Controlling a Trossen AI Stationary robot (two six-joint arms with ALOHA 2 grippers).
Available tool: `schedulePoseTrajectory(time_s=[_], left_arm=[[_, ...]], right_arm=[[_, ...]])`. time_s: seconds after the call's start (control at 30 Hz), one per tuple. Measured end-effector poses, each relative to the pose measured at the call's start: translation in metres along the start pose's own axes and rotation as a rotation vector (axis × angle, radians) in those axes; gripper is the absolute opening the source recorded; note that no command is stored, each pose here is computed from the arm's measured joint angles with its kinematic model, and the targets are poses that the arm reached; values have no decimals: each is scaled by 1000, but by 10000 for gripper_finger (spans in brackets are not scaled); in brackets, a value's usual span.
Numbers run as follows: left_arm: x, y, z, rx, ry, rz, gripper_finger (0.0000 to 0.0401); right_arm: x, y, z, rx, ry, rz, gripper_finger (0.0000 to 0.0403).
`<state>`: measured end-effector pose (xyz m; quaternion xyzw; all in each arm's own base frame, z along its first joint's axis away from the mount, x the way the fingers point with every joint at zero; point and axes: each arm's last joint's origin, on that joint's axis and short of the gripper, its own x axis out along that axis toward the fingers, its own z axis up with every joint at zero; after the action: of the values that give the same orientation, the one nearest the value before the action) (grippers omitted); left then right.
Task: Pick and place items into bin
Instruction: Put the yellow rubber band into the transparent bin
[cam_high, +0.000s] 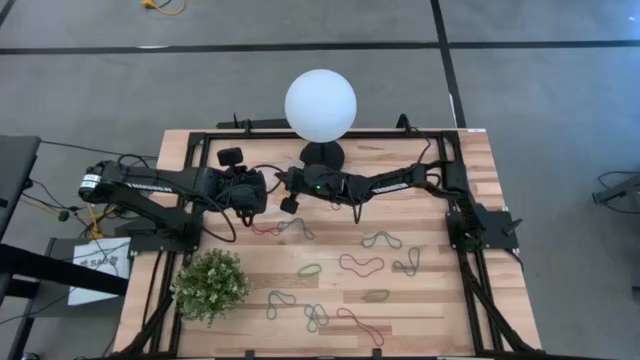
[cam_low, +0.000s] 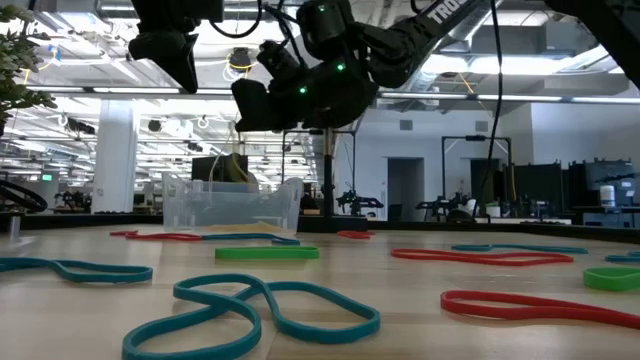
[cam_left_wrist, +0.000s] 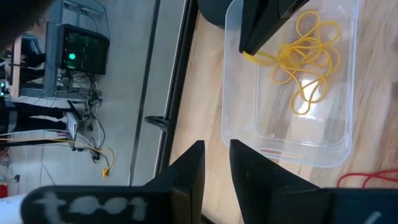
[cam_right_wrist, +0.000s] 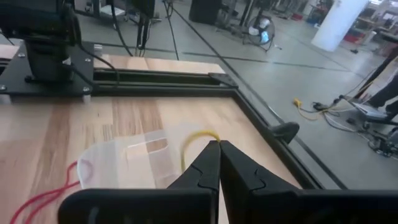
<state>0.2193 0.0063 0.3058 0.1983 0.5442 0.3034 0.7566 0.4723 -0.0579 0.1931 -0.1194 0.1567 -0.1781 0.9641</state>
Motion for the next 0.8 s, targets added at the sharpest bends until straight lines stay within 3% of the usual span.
schedulePoseTrajectory(time_s=[0.27,0.5,0.8], left_arm=[[0,-1,0,-16,2,-21,66],[0,-2,0,-22,8,-58,66],[0,-2,0,-25,9,-69,66]], right_arm=[[0,-2,-1,-17,4,16,0],[-1,-6,-14,-65,166,-166,0],[-1,-9,-21,-86,230,-156,0]])
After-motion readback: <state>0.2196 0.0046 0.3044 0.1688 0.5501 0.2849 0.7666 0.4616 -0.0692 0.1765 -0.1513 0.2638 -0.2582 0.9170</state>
